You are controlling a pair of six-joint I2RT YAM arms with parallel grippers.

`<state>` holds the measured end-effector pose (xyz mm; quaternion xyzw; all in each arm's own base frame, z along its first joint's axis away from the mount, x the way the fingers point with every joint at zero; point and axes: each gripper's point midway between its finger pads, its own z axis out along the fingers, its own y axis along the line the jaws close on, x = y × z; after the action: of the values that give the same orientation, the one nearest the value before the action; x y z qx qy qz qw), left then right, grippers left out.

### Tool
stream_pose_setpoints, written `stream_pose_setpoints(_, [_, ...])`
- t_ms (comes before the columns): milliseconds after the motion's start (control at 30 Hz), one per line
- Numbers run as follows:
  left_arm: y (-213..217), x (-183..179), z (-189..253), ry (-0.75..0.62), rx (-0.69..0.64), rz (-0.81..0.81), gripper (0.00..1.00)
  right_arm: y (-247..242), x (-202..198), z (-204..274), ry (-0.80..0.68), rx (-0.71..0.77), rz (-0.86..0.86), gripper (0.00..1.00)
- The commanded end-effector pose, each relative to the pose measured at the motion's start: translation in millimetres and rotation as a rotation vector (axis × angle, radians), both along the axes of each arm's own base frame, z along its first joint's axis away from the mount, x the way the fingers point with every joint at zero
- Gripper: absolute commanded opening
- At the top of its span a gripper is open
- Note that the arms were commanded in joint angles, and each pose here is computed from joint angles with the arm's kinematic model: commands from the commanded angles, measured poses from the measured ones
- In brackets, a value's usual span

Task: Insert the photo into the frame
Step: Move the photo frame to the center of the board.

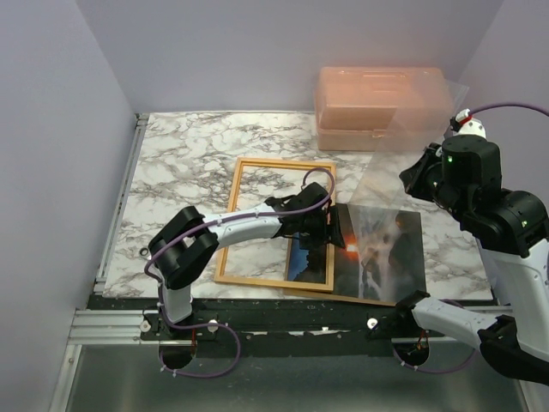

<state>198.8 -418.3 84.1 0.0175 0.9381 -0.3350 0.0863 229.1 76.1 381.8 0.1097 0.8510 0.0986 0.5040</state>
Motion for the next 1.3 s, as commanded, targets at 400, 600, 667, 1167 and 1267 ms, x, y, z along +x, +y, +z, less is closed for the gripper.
stream_pose_setpoints(400, [118.3,40.1,37.6,-0.135,-0.348,0.181,0.83,22.4,4.4,-28.9,0.09,0.027,0.073,0.0])
stream_pose_setpoints(600, [211.1,49.9,18.4,-0.224,-0.086,0.343,0.83,41.8,5.7,-40.4,0.135,0.063,0.149,0.0])
stream_pose_setpoints(667, [240.1,50.2,16.4,-0.272,0.055,0.389,0.83,47.0,6.3,-42.4,0.148,0.072,0.167,0.0])
stream_pose_setpoints(1167, [309.6,19.6,-48.5,-0.128,0.483,0.471,0.69,68.6,8.2,-39.1,0.162,0.13,0.25,0.0])
stream_pose_setpoints(1267, [305.8,15.2,-59.2,-0.095,0.494,0.438,0.66,75.4,4.9,-32.1,0.155,0.156,0.289,0.0])
